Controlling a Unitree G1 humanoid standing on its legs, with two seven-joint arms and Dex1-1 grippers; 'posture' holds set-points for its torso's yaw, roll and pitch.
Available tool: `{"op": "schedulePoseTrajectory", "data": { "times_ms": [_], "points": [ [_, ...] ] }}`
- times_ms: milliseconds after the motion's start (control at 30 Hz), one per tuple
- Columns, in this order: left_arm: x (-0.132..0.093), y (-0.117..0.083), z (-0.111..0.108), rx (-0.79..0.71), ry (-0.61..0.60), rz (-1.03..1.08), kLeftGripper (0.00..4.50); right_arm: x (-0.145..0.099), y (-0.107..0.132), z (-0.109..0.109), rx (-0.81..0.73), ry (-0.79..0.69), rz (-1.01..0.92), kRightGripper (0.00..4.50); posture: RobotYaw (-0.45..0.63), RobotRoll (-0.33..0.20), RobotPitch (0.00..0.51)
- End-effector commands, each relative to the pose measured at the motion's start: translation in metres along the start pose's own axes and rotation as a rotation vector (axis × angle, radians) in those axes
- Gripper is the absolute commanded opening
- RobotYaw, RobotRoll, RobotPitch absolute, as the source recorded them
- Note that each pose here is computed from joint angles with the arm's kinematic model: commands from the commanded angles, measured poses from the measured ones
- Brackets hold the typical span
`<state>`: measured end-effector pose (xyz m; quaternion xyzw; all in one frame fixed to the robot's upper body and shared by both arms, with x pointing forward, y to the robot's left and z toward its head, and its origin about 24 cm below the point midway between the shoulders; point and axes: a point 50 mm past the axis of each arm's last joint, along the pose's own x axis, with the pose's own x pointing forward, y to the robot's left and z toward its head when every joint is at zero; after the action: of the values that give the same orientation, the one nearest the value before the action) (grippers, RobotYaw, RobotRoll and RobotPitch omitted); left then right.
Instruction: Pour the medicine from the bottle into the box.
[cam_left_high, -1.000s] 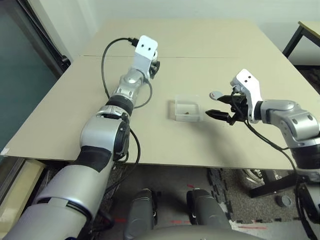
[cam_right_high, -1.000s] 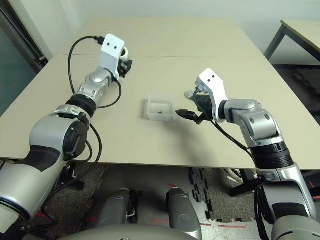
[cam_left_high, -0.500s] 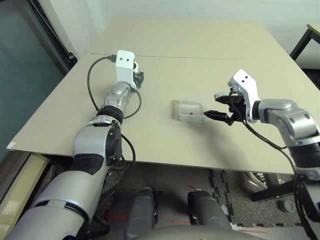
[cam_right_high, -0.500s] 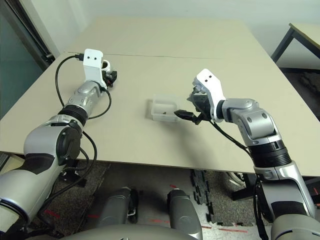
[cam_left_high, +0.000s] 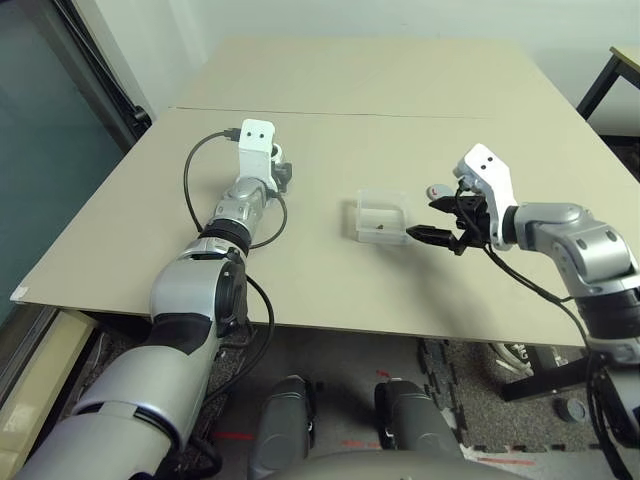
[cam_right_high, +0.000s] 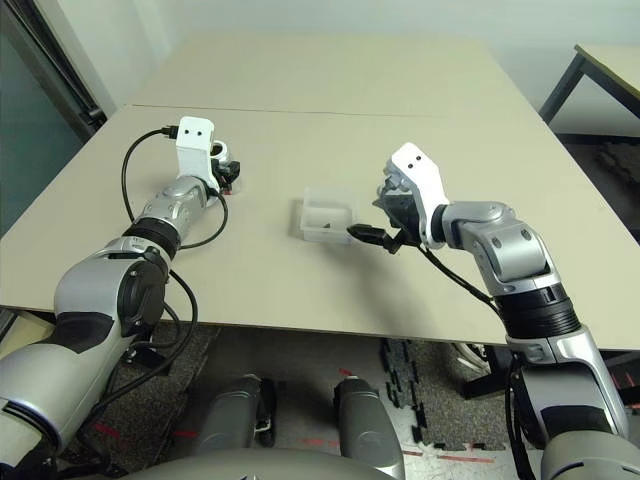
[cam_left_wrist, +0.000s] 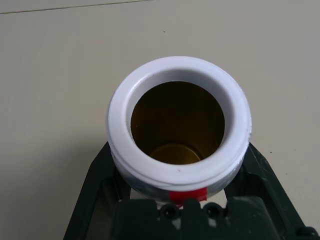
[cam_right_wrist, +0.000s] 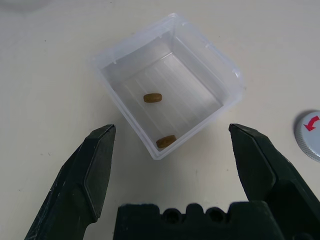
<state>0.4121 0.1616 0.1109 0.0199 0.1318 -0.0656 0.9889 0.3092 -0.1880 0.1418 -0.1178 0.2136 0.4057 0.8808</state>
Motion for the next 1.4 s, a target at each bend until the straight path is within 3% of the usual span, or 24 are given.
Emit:
{"op": "schedulePoseTrajectory", "data": {
  "times_ms": [33, 100, 1400],
  "points": [
    [-0.0005, -0.0006, -0.0052, 0.01, 0.011, -0.013, 4.05, 0.0014, 0.0037, -0.0013, 0.001, 0.007, 0.012, 4.5, -0.08, 0.0, 0.092],
    [-0.0004, -0.0008, -0.0051, 0.017, 0.009, -0.014, 4.45, 0.0011, 0.0039, -0.0016, 0.002, 0.007, 0.011, 4.5, -0.08, 0.0, 0.091],
    [-0.0026, 0.0026, -0.0041, 0.133, -0.042, -0.047, 4.45, 0.0081, 0.0051, -0.0012, 0.002, -0.005, 0.026, 4.5, -0.02, 0.0, 0.077]
  ]
}}
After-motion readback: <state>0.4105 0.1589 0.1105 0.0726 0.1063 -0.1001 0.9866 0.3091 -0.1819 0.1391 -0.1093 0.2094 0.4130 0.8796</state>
